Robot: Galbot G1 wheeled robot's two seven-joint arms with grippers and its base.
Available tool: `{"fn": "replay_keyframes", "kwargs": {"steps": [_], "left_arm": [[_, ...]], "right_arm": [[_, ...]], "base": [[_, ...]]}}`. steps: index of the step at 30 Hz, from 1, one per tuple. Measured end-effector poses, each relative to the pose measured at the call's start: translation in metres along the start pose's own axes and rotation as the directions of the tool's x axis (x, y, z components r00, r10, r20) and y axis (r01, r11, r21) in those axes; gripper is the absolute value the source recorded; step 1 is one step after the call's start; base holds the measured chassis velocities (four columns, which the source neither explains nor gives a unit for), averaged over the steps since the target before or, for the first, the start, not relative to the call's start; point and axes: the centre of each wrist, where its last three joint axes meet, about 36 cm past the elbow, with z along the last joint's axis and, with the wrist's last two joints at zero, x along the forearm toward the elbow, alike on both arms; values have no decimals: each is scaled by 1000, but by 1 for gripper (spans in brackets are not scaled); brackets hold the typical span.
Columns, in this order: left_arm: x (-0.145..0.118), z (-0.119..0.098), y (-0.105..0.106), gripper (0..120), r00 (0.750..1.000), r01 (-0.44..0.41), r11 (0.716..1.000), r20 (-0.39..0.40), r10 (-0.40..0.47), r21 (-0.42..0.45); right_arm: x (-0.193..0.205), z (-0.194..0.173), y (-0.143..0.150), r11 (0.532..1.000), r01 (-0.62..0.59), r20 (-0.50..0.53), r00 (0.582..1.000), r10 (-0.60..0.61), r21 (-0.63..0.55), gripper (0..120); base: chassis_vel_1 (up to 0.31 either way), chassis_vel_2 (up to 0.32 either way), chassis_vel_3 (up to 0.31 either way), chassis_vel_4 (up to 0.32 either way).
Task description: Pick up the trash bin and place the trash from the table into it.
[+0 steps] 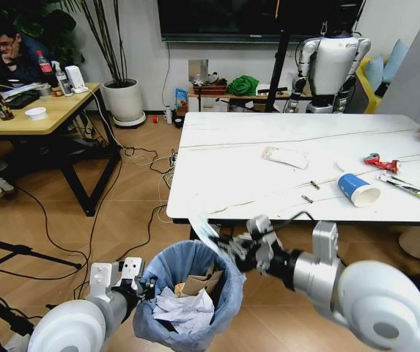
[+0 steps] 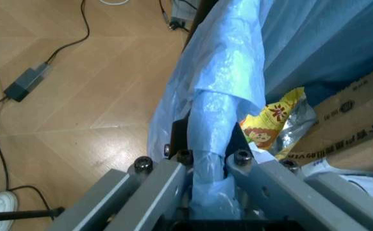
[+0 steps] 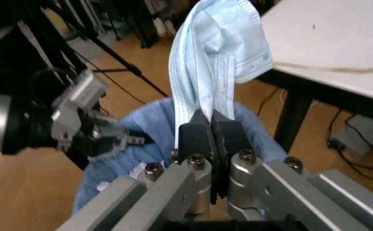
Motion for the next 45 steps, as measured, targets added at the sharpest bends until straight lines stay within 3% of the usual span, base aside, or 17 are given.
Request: {"fn": "replay_keyframes", "kwargs": {"steps": [18, 28, 35, 45], "left_arm": [[2, 1, -4, 0, 1000, -4, 1000, -7, 4, -7], [1, 5, -6, 0, 1000, -10, 1000, -23, 10, -13], [0, 9, -9, 0, 999, -19, 999, -35, 18, -27], [-5, 12, -12, 0, 998, -28, 999, -56, 26, -38]], "right_arm": [[15, 56, 0, 999, -48, -128, 991, 45, -17, 0], [21, 53, -5, 999, -42, -61, 997, 44, 25, 0], [19, 43, -9, 999, 21, 22, 1000, -22, 43, 0], [7, 36, -2, 981, 176, -2, 984, -176, 86, 0]], "base": [[0, 0, 0, 0], [0, 0, 0, 0], [0, 0, 0, 0], [0, 0, 0, 0]]}}
